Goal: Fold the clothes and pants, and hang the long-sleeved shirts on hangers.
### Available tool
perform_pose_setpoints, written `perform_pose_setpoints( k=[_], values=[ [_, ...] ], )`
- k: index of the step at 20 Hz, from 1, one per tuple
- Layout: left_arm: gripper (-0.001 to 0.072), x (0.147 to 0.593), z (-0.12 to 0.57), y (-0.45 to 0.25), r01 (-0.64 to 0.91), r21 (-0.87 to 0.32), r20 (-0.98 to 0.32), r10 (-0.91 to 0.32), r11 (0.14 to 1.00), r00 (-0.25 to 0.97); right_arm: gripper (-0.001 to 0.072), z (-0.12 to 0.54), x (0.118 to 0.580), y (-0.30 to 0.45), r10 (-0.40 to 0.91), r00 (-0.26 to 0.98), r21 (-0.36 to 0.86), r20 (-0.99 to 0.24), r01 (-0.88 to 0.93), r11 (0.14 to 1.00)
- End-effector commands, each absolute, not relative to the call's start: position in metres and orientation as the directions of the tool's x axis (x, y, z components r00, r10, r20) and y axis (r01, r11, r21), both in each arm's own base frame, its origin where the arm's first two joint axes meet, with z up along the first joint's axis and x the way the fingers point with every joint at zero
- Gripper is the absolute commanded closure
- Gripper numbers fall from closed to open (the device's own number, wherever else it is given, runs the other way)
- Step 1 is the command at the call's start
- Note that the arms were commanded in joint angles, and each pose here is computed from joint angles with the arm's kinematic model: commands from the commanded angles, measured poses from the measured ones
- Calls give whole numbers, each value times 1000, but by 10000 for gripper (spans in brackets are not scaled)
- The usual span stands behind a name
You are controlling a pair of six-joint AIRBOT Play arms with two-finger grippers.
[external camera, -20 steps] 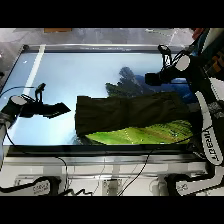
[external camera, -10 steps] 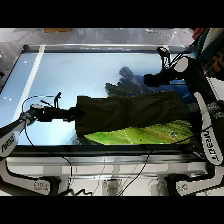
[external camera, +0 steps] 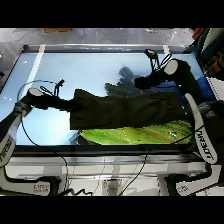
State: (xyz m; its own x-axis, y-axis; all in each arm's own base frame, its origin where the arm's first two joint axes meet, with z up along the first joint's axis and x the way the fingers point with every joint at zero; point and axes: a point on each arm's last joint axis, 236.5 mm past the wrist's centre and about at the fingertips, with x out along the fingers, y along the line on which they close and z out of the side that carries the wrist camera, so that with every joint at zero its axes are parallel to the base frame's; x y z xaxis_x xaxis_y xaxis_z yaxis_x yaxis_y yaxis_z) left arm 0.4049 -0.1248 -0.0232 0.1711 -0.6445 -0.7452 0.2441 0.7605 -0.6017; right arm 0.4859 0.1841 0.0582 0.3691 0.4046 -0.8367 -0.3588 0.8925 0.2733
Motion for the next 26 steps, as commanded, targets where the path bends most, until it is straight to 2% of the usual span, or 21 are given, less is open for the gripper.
perform_pose_setpoints(
  k=[1,3,6,8,11,14,17,21,26],
  values=[
    [693,391,25,-61,285,-300,-901,-369,910,227,676,25,472,261,508,281,367,-815,-429,825],
    [692,383,65,-38,314,-154,-906,-260,937,334,676,-4,442,332,608,154,497,-779,-439,748],
    [692,367,118,0,301,70,-878,-85,951,472,676,-35,363,442,717,-52,664,-695,-427,614],
    [692,356,145,12,280,148,-844,-26,948,535,676,-48,329,491,720,-49,641,-692,-499,583],
    [692,347,166,8,274,160,-810,-33,948,585,675,-45,317,530,727,60,545,-684,-619,565],
    [692,349,161,-11,303,75,-812,-118,950,571,675,-50,334,516,664,124,400,-738,-712,577],
    [691,356,157,-57,359,-125,-785,-313,925,535,676,-48,364,462,566,118,329,-816,-709,623],
    [691,367,154,-135,426,-447,-674,-610,786,418,676,-22,427,347,449,173,262,-877,-610,748],
    [692,380,119,-262,481,-620,-569,-778,619,268,675,56,494,206,408,370,248,-835,-409,878]
  ],
)
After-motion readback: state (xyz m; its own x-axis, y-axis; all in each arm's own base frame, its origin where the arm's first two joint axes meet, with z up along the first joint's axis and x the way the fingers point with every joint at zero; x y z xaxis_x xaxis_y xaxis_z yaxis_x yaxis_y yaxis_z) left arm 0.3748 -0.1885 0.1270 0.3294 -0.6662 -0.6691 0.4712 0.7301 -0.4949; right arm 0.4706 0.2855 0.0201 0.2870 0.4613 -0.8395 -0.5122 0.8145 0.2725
